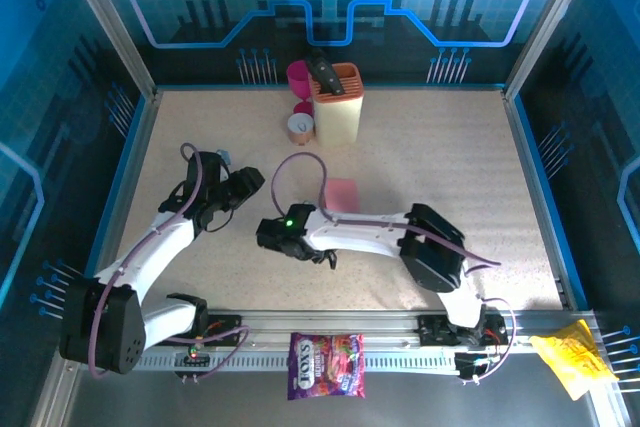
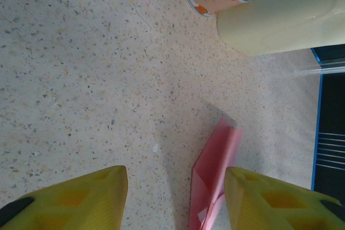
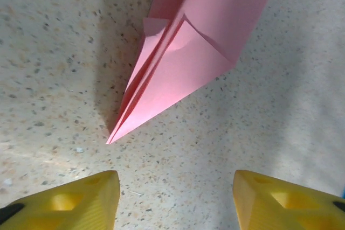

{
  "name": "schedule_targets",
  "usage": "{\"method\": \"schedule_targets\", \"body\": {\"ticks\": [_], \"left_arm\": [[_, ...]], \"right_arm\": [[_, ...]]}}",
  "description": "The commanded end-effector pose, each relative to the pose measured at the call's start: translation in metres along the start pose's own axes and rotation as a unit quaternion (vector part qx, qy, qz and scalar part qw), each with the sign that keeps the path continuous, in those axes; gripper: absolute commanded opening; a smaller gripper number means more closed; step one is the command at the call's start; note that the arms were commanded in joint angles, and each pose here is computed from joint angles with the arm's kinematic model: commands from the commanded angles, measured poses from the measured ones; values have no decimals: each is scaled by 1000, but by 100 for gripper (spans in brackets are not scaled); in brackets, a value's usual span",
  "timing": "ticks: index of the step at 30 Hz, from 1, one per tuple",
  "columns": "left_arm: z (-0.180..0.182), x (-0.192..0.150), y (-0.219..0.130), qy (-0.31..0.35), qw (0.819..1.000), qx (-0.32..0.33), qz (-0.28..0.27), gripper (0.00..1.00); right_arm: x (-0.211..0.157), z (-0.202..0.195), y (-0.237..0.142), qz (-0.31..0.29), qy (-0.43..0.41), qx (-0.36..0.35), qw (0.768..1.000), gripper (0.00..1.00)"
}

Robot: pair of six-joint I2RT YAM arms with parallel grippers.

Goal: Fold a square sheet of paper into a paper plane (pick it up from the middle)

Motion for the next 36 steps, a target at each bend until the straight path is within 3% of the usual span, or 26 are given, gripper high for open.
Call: {"method": "schedule_targets", "body": {"ticks": [1, 4, 8, 11, 15, 20, 26, 36], "left_arm": [[-5, -3, -2, 5, 1000, -22, 21, 54], [-15, -10, -1, 18, 998, -49, 45, 54], [-39, -30, 4, 41, 994, -73, 75, 54], [-62, -52, 13, 57, 990, -90, 92, 55], [-99, -87, 33, 75, 983, -123, 118, 56], [-134, -126, 61, 95, 975, -140, 143, 56], [-127, -139, 88, 91, 979, -113, 143, 56], [-129, -140, 107, 89, 977, -136, 138, 56]], "right_arm": [[17, -37, -24, -18, 76, 113, 991, 60], [20, -75, -18, -16, 154, 196, 968, 60], [15, -124, 6, -9, 265, 285, 921, 61], [10, -150, 21, -7, 321, 322, 891, 61], [2, -168, 42, 3, 362, 340, 868, 61], [-8, -168, 69, 23, 406, 376, 833, 61], [-14, -150, 82, 32, 424, 425, 799, 60], [-31, -139, 97, 46, 445, 429, 785, 59]]}}
Point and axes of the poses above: each hand's point on the last joint's axis, 136 mm out from that joint toward the fingers, its own y axis out along the fingers, its own z axis along the line the jaws close on, x = y × z, the point moved 5 cm from there along -y, back along the fingers, and after that the axes turned 11 degrees about y, right-handed, at the moved point
